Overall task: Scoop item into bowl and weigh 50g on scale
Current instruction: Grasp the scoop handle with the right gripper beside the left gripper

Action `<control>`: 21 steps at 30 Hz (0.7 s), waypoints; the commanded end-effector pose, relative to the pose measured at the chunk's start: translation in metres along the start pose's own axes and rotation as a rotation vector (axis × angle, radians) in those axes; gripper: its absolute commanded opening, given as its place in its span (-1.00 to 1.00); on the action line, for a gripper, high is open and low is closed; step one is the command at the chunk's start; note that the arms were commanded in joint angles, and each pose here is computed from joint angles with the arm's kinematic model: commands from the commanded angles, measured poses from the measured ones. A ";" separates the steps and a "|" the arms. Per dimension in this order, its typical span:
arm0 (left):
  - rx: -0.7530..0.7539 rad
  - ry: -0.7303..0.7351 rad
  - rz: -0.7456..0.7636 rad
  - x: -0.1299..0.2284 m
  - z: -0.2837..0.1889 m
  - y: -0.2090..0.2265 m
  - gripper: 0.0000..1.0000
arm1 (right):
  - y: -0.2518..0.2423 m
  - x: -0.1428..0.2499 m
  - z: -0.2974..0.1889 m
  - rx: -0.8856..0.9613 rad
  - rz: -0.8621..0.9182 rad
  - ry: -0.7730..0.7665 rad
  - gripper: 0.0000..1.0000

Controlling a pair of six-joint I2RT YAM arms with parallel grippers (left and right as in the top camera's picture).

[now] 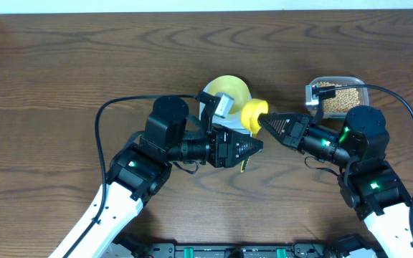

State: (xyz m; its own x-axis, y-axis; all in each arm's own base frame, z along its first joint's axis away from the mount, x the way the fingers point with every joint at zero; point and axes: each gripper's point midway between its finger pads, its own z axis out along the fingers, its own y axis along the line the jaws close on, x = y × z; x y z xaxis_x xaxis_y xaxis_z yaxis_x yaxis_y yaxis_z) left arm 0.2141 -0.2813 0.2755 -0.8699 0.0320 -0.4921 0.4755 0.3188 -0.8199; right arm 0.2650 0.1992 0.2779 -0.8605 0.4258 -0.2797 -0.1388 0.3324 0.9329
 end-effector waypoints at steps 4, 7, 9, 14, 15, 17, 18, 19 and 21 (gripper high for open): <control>-0.085 -0.092 0.026 -0.021 -0.002 0.009 0.52 | -0.007 -0.008 0.000 0.056 -0.038 -0.053 -0.97; -0.147 -0.135 0.019 -0.027 -0.004 0.020 0.54 | -0.018 -0.009 -0.001 0.105 -0.046 -0.064 -0.97; -0.209 -0.163 0.003 -0.030 -0.007 0.031 0.55 | -0.022 -0.009 -0.002 0.124 -0.049 -0.066 -0.97; -0.313 -0.196 -0.021 -0.032 -0.013 0.051 0.55 | -0.038 -0.013 -0.004 0.202 -0.068 -0.101 -0.97; -0.320 -0.196 -0.015 -0.032 -0.013 0.052 0.54 | -0.043 -0.014 -0.006 0.226 -0.066 -0.111 -0.97; -0.331 -0.193 0.007 -0.032 -0.014 0.054 0.54 | -0.049 -0.015 -0.007 0.255 -0.076 -0.117 -0.97; -0.344 -0.196 0.004 -0.032 -0.015 0.056 0.52 | -0.051 -0.014 -0.008 0.266 -0.081 -0.118 -0.97; -0.364 -0.200 -0.001 -0.032 -0.017 0.058 0.45 | -0.053 -0.014 -0.008 0.275 -0.087 -0.118 -0.97; -0.418 -0.203 0.003 -0.032 -0.021 0.064 0.35 | -0.056 -0.013 -0.007 0.299 -0.095 -0.125 -0.97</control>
State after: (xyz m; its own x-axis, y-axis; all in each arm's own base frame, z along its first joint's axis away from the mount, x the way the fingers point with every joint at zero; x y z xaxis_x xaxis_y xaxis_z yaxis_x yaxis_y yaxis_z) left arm 0.2582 -0.2496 0.2356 -0.8475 -0.1262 -0.5156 0.3395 0.6179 -0.7092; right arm 0.2756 0.1709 0.2280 -0.8082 0.4837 -0.3360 -0.0183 0.5496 0.8353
